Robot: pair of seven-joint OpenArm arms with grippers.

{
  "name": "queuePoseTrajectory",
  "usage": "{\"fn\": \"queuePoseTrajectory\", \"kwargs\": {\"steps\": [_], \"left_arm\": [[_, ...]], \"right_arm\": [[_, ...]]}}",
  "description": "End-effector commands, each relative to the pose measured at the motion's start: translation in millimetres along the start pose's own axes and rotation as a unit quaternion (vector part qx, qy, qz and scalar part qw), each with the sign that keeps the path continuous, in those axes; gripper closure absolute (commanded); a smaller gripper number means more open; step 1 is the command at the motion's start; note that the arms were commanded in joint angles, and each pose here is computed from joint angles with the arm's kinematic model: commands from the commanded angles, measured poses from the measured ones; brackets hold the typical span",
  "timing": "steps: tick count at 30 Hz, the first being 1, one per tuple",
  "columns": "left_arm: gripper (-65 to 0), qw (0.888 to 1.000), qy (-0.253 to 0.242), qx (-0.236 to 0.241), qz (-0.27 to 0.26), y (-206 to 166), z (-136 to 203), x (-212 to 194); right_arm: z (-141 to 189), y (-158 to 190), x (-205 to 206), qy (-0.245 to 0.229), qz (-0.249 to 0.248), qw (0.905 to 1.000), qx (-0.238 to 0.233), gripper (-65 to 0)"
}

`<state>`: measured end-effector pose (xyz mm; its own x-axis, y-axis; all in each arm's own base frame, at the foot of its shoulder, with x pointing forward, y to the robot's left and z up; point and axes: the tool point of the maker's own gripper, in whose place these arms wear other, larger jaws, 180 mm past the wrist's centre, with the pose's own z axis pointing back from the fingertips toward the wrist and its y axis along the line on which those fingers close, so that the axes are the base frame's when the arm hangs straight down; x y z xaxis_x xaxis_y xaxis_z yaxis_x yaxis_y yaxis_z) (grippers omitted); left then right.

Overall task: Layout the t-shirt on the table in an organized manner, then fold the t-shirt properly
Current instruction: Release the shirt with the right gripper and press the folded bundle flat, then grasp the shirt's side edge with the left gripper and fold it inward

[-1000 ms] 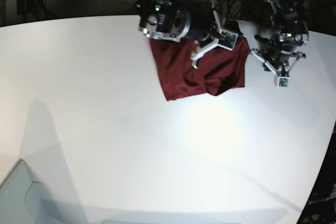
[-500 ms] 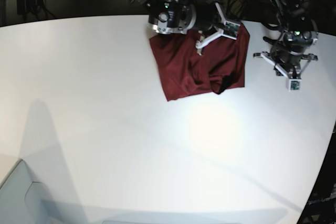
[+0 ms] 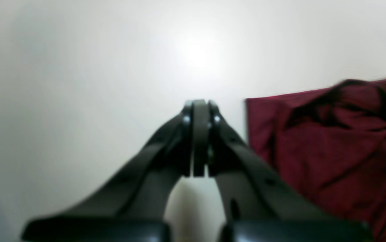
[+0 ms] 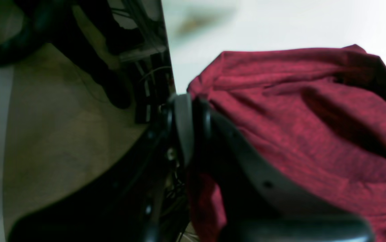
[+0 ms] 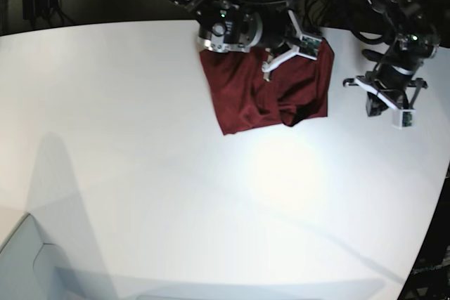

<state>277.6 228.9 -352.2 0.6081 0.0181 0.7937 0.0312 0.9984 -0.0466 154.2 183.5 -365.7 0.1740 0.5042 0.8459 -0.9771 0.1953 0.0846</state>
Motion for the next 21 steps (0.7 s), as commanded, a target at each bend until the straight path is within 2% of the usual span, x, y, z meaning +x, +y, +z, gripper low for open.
{"fn": "queuePoseTrajectory", "kwargs": {"steps": [1, 6, 9, 11, 16, 21], "left_arm": [[-2.7, 0.999, -0.032, -0.024, -0.008, -14.2, -3.2, 21.4], [-16.1, 0.994, -0.046, -0.088, -0.036, -65.1, -16.9, 38.7], [-25.6, 0.992, -0.053, -0.103, -0.046, -80.8, -21.2, 48.3], [-29.2, 0.992, -0.053, -0.107, -0.049, -84.1, -21.5, 48.3], [-31.9, 0.992, -0.045, -0.102, -0.055, -77.4, -20.7, 42.9], [-32.0, 0.993, 0.005, -0.100, -0.057, -61.4, -35.8, 13.9]], "right_arm": [[0.6, 1.3, 19.7, -0.034, -0.002, 0.9994, 0.002, 0.0], [0.6, 1.3, 19.4, -0.033, -0.002, 0.9994, 0.002, 0.0], [0.4, 1.4, 20.1, -0.034, -0.002, 0.9994, 0.002, 0.0], [0.4, 1.4, 20.1, -0.034, -0.002, 0.9994, 0.002, 0.0], [0.4, 1.4, 20.1, -0.034, -0.002, 0.9994, 0.002, 0.0], [0.5, 0.9, 19.9, -0.034, -0.002, 0.9994, 0.002, 0.0]]}}
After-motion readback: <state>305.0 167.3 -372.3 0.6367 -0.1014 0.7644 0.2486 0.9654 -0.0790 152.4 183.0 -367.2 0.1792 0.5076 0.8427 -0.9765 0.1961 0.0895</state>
